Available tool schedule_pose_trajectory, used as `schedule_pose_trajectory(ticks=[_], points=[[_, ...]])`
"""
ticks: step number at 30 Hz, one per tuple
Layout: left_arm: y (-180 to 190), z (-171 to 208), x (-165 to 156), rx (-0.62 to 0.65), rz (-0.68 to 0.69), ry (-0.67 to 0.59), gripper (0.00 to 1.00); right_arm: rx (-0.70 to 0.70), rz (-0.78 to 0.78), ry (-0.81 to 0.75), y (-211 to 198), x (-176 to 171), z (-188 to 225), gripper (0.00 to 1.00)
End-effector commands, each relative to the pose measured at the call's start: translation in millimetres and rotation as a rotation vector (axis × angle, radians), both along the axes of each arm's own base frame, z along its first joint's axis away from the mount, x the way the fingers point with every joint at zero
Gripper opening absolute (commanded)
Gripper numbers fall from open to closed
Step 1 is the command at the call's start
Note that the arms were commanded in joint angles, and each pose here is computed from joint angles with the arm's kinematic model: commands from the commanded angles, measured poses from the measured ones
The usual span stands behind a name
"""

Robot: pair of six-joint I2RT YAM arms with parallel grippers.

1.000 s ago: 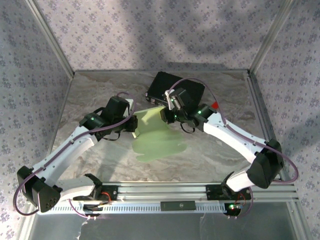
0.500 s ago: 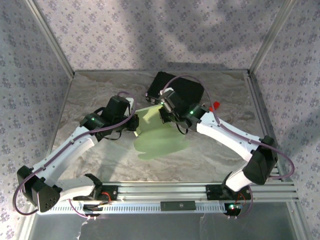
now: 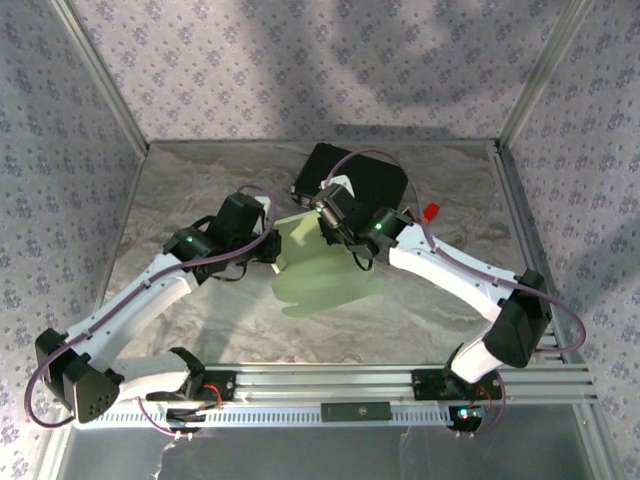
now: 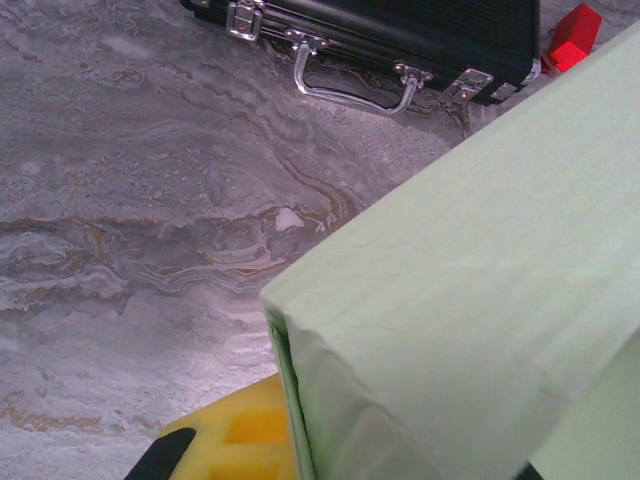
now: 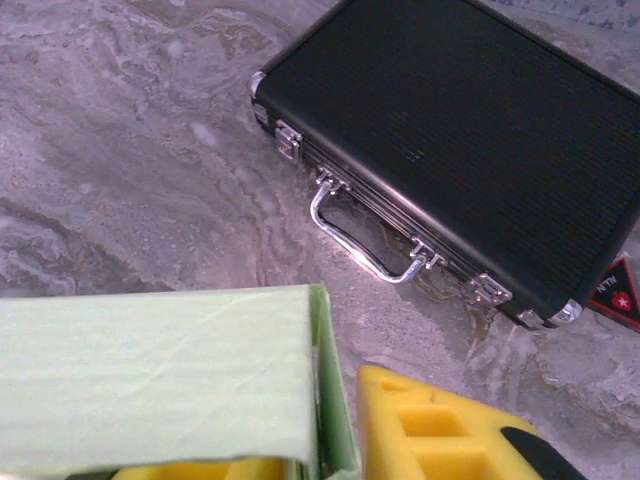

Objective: Fold the paper box

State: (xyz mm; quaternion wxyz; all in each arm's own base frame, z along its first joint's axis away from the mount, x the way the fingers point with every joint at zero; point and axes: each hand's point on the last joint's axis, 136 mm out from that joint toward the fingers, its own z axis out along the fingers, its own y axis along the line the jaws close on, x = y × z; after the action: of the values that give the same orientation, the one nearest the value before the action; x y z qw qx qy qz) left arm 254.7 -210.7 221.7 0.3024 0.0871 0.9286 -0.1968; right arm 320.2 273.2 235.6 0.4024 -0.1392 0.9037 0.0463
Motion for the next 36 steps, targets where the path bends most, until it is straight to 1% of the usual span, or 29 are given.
schedule_pose_trajectory(ticks=[1, 2, 4, 7, 10, 15, 18, 19, 21, 22, 24, 26, 30, 36], points=[[-10.4, 10.4, -2.5, -0.024, -0.015, -0.007, 0.00, -0.017, -0.078, -0.048, -15.7, 11.5, 15.5, 0.24], [-12.0, 10.0, -2.7, -0.024, -0.017, -0.007, 0.00, -0.021, -0.077, -0.046, -15.6, 12.0, 15.0, 0.21], [-13.0, 10.4, -2.2, -0.023, -0.017, -0.010, 0.00, -0.033, -0.082, -0.042, -16.1, 13.1, 13.4, 0.13], [-12.7, 11.9, -1.8, -0.019, -0.016, -0.011, 0.00, -0.049, -0.097, -0.045, -18.5, 12.9, 11.1, 0.12], [-13.6, 14.0, -2.4, -0.024, -0.018, -0.015, 0.00, -0.060, -0.116, -0.063, -22.0, 13.0, 13.3, 0.00], [-13.6, 16.6, -1.9, -0.029, -0.015, -0.022, 0.00, -0.091, -0.150, -0.074, -26.9, 13.9, 14.0, 0.00], [-12.9, 17.6, -1.8, -0.030, -0.012, -0.025, 0.00, -0.077, -0.143, -0.061, -24.6, 12.8, 12.8, 0.00], [-12.7, 17.5, -1.7, -0.030, -0.010, -0.025, 0.00, -0.065, -0.133, -0.051, -22.8, 12.4, 12.3, 0.06], [-11.3, 16.7, -1.0, -0.025, -0.002, -0.026, 0.00, -0.022, -0.092, -0.031, -14.9, 9.4, 13.2, 0.23], [-10.8, 16.5, -0.5, -0.024, 0.002, -0.027, 0.00, -0.003, -0.072, -0.028, -11.4, 7.6, 16.1, 0.29], [-9.8, 16.9, 0.5, -0.023, 0.011, -0.031, 0.00, 0.043, -0.018, -0.017, -1.8, 1.7, 24.8, 0.39], [-9.8, 15.8, 1.1, -0.020, 0.014, -0.030, 0.00, 0.071, 0.036, -0.004, 7.2, -4.3, 31.0, 0.47], [-10.1, 13.4, 3.8, -0.013, 0.021, -0.027, 0.00, 0.126, 0.103, 0.030, 16.0, -14.4, 40.6, 0.54], [-10.3, 13.9, 5.5, -0.009, 0.022, -0.028, 0.00, 0.181, 0.137, 0.038, 10.7, -22.8, 55.8, 0.60]])
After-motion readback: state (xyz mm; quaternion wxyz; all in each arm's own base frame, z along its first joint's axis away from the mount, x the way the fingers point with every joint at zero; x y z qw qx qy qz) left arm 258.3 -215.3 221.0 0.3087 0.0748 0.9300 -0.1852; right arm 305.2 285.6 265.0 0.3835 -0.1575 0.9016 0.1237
